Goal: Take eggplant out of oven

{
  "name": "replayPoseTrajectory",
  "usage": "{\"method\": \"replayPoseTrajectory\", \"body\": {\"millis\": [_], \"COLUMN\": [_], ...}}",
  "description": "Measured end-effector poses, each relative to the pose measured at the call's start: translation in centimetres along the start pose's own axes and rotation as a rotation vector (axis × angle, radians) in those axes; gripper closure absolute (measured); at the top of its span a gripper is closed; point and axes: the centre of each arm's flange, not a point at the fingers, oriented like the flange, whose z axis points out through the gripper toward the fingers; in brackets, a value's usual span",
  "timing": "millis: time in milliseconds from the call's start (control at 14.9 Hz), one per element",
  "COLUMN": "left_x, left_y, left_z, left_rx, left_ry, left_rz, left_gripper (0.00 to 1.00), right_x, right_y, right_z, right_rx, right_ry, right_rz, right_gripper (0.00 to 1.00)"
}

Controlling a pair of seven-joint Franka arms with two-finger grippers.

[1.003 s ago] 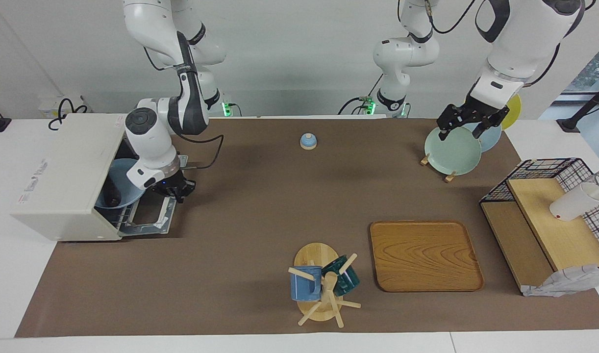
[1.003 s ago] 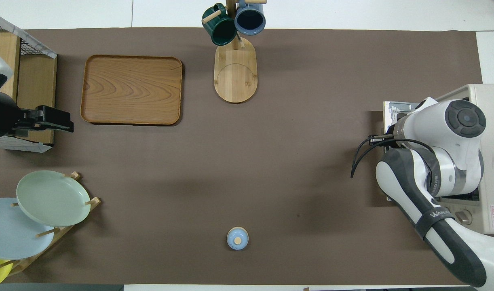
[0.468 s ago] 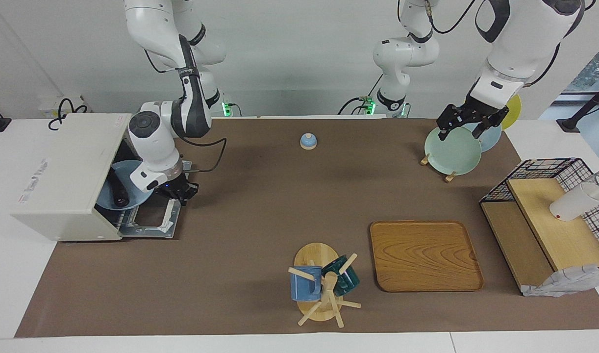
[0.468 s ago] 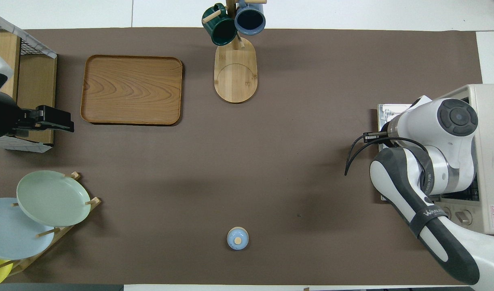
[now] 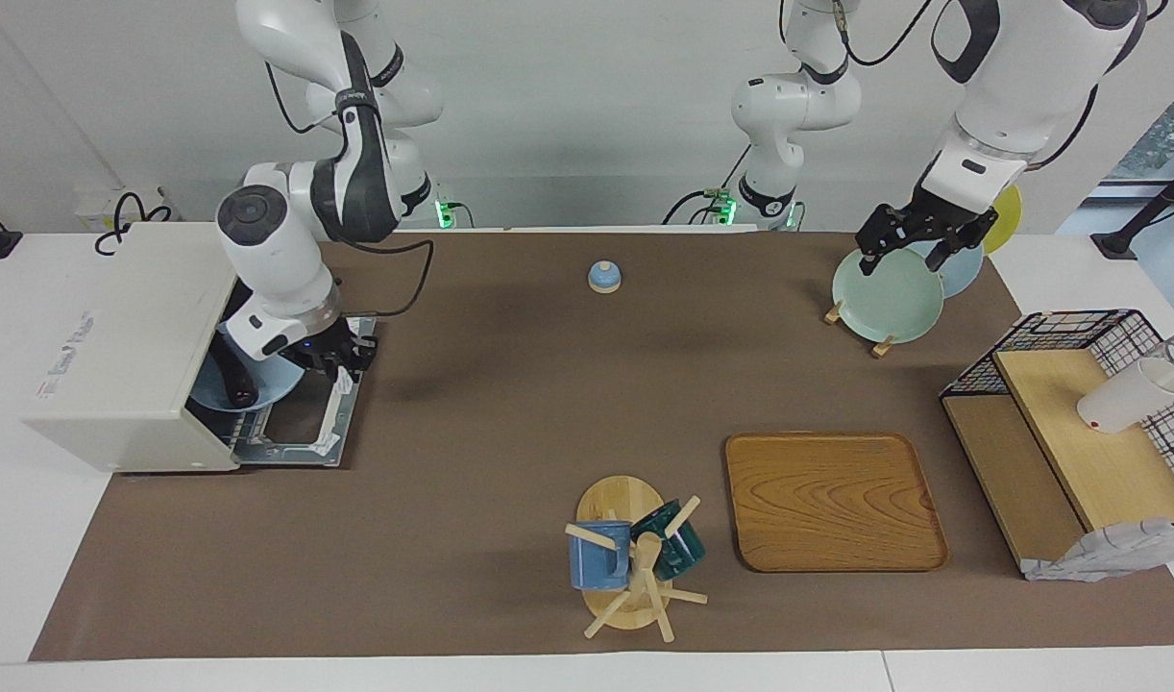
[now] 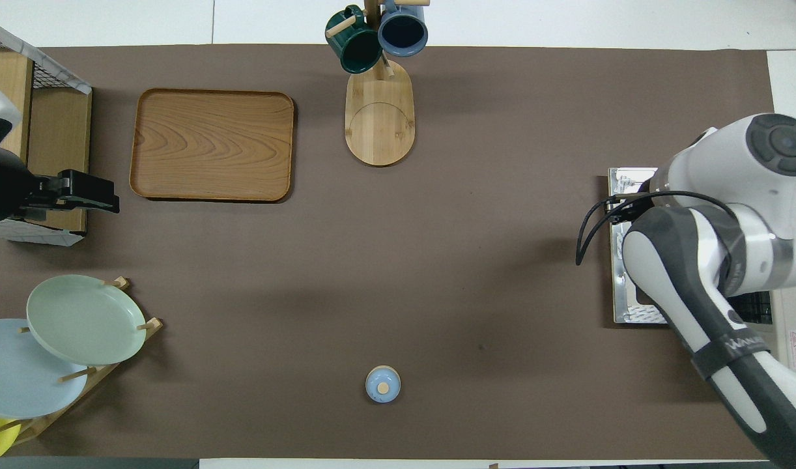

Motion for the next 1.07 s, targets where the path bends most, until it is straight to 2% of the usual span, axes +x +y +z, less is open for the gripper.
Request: {"method": "replayPoseTrajectory", "body": {"millis": [134,268,535,803,1070], "left_x": [0.0,0.0,0.0,0.0,0.0], "left_y": [0.0,0.0,0.1,0.1,0.2], "left_z": [0.0,0.0,0.0,0.0,0.0], "left_rx": [0.0,0.0,0.0,0.0,-0.006], "left_ry": [0.0,0.0,0.0,0.001,0.0], "left_rz": [0.0,0.001,0.002,0.002,0.001], "left_gripper": [0.0,0.0,0.0,0.0,0.0], "right_x": [-0.2,-0.4,-1.3,-1.7,-2.0], "right_y": [2.0,3.4,3.6,3.7,4.0], "right_z": [-0.3,1.3,4.1,4.0,3.8], "right_rx": [-0.007,-0.005,-0.005,-0.004,-0.004], "right_ry": [0.002,0.01,0.011,0.004,-0.011], "right_rz": [0.03,0.05,0.009,0.003,0.008], "right_gripper": [0.67,0.67,0.67,0.66,0.59]}}
